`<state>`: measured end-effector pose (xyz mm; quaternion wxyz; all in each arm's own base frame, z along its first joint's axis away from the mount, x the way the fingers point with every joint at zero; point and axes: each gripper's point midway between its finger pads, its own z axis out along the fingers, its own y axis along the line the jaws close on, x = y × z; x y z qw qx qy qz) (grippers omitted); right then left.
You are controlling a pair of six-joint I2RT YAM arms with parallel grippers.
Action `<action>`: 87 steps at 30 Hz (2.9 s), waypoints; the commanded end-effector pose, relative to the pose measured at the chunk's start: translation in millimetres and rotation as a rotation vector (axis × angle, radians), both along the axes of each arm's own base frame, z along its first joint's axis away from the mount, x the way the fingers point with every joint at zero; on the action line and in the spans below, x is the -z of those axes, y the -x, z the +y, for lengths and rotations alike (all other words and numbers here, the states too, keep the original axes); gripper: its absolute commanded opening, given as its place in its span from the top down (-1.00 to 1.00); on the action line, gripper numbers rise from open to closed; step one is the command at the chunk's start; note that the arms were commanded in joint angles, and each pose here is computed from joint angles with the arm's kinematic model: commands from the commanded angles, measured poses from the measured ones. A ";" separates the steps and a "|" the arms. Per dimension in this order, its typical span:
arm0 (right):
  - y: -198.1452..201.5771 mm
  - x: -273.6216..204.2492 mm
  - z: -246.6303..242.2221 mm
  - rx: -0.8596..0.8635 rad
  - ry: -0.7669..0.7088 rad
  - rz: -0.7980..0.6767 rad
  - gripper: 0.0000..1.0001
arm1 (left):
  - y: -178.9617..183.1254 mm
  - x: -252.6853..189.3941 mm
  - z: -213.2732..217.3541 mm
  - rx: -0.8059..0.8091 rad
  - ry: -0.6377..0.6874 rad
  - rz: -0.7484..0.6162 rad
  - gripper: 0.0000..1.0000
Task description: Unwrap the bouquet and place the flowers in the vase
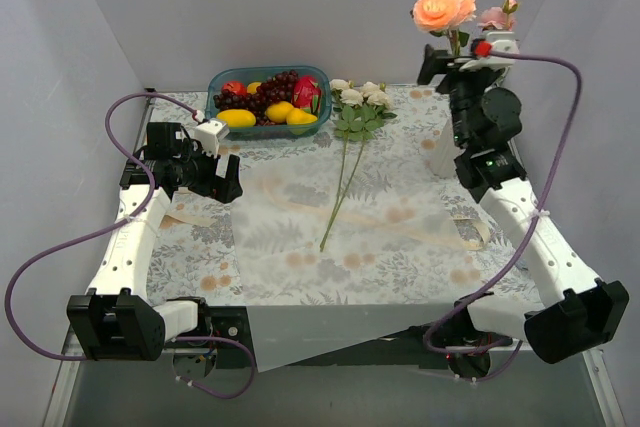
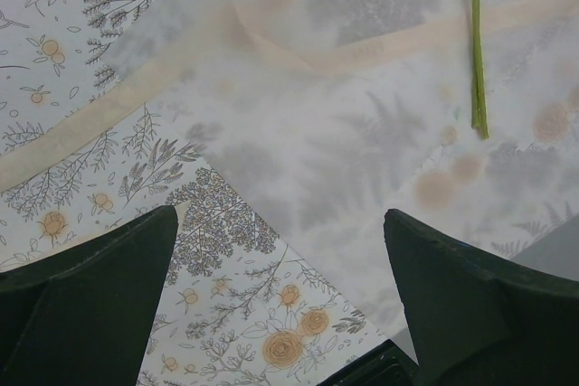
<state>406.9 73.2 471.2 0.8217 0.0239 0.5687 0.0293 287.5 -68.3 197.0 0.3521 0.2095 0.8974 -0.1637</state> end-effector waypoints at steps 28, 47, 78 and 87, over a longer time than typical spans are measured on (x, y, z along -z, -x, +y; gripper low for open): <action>-25.8 347.8 178.3 -0.031 -0.279 1.093 -0.96 | 1.6 -19.3 6.4 -0.011 -0.027 -0.077 -0.96; -40.8 413.2 160.0 0.332 -0.206 1.206 -0.53 | 0.9 -16.1 13.5 -0.028 -0.027 -0.072 -0.96; -57.1 345.3 166.4 0.209 -0.218 1.000 0.97 | -8.1 -5.2 16.3 -0.101 0.011 -0.050 -0.96; -41.4 196.5 218.5 -0.244 -0.095 0.676 0.97 | -16.9 0.6 15.1 -0.119 0.031 -0.040 -0.96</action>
